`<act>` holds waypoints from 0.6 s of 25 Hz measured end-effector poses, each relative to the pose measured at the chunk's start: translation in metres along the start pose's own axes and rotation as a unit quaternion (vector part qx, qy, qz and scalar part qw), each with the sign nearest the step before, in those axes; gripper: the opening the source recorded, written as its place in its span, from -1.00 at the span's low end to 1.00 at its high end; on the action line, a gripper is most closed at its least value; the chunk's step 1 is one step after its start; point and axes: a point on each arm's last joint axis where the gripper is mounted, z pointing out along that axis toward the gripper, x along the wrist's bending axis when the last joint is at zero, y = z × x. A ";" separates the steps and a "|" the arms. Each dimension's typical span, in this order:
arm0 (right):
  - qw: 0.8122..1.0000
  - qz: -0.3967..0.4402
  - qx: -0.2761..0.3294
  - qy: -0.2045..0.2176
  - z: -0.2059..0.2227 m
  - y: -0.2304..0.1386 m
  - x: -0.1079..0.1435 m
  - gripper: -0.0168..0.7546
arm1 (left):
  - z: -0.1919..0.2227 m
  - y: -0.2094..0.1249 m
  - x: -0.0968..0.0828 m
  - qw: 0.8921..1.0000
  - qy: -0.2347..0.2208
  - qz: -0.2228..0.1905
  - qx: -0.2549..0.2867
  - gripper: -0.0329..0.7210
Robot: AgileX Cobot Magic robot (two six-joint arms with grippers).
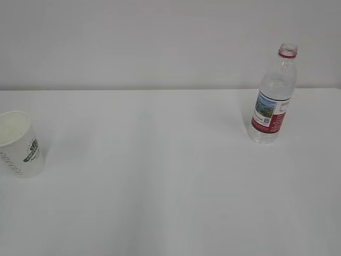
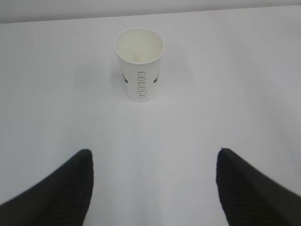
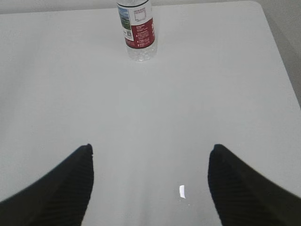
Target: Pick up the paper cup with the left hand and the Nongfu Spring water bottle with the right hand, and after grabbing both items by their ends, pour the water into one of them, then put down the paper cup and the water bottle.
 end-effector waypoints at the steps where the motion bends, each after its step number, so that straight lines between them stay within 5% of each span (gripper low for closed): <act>1: 1.000 0.000 0.000 0.000 0.000 0.000 0.000 0.52 | 0.000 0.000 0.000 1.000 0.000 0.000 0.000 0.66; 15: 1.000 0.000 0.000 0.000 0.000 0.000 0.000 0.52 | 0.000 0.000 0.000 1.000 0.000 0.000 0.000 0.66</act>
